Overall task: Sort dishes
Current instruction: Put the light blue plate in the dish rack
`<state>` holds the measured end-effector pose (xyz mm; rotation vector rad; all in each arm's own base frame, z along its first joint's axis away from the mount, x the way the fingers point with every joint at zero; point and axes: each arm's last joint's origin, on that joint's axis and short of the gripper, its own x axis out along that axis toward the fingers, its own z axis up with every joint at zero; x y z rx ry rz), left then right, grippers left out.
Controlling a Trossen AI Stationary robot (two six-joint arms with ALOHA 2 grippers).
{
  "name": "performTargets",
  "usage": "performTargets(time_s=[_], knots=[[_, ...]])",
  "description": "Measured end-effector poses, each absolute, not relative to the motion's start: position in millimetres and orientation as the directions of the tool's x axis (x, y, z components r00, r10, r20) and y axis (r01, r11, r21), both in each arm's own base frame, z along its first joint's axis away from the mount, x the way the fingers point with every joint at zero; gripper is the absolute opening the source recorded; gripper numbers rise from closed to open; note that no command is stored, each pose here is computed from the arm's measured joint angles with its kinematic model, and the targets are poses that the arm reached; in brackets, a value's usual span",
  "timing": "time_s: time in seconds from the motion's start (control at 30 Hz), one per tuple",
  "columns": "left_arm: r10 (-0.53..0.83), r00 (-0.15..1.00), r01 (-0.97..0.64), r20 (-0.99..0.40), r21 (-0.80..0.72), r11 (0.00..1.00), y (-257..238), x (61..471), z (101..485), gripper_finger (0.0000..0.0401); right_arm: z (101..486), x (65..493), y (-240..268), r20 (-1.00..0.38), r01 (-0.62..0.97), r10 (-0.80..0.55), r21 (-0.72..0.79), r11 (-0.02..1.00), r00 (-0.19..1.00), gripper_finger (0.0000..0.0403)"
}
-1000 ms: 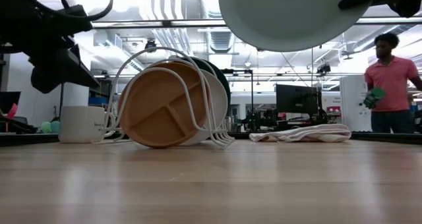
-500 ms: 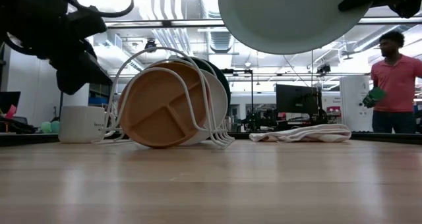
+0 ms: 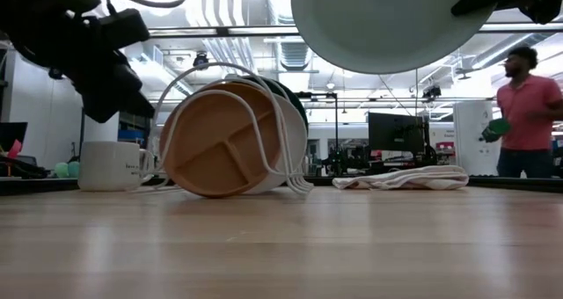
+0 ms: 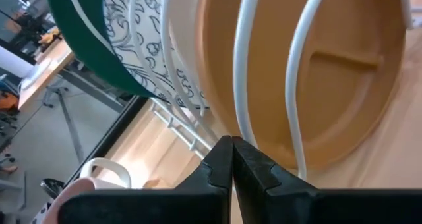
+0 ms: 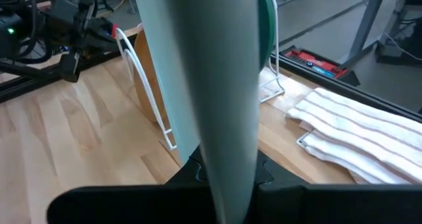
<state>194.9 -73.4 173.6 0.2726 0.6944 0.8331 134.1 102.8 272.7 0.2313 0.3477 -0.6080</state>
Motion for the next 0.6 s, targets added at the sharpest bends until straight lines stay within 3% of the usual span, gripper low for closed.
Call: performTargets(time_s=[0.6], knots=[[0.73, 0.51, -0.56, -0.455, 0.468, 0.683, -85, 217, 154, 0.0, 272, 134, 103, -0.385, 0.592, -0.516, 0.102, 0.8, 0.765, 0.0]])
